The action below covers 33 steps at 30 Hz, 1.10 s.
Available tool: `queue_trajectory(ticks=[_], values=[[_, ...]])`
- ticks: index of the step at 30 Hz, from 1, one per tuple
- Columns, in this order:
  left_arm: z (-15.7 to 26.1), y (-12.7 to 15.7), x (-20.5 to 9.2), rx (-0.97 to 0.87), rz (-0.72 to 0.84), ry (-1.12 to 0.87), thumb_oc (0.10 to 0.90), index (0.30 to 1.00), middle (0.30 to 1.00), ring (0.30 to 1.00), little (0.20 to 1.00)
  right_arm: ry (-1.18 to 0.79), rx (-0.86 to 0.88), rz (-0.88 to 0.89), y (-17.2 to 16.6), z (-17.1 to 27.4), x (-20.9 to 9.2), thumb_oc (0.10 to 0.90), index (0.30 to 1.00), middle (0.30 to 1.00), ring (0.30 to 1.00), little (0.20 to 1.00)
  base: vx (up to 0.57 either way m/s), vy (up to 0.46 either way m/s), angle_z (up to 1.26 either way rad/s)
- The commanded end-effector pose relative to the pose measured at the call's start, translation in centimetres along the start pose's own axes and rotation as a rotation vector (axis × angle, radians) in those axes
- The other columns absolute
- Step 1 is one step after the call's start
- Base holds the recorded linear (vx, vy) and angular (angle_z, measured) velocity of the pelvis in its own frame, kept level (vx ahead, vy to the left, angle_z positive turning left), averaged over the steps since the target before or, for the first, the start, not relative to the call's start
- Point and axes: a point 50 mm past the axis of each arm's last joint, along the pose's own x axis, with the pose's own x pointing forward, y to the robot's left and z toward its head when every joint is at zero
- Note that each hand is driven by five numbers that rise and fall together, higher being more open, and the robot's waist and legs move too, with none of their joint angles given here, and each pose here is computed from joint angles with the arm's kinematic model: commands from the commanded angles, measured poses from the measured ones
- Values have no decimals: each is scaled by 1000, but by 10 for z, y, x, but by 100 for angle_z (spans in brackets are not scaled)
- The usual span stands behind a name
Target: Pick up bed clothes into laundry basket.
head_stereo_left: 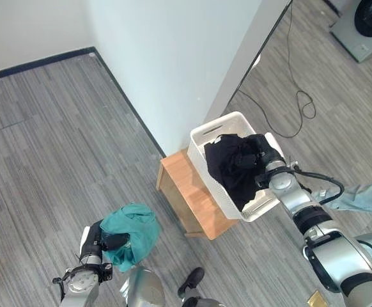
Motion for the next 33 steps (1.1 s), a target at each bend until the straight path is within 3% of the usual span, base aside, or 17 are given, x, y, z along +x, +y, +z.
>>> queue_trajectory(ticks=[1, 8, 9, 22, 27, 33], values=[[33, -8, 8, 22, -70, -176, 400, 300, 300, 300, 300, -179, -71, -243, -71, 56, 14, 400, 300, 300, 300, 300, -29, 24, 4], [27, -12, 8, 31, -90, -158, 400, 300, 300, 300, 300, -101, -127, -311, -95, 51, 19, 400, 300, 300, 300, 300, -31, 26, 4], [27, -12, 8, 30, -90, -158, 400, 300, 300, 300, 300, -101, -128, -310, -95, 51, 20, 800, 900, 900, 900, 900, -36, 36, 0], [30, -18, 9, 15, -94, -166, 400, 300, 300, 300, 300, -285, -162, -286, -80, 88, 16, 800, 900, 900, 900, 900, -4, 17, -1], [29, -16, 8, 16, -78, -160, 400, 300, 300, 300, 300, -488, -161, -302, -81, 112, -7, 800, 900, 900, 900, 900, 37, 36, -4], [27, -12, 7, -1, -30, -147, 400, 300, 300, 300, 300, -559, -98, -324, -80, 90, -41, 800, 900, 900, 900, 900, 27, 35, -16]])
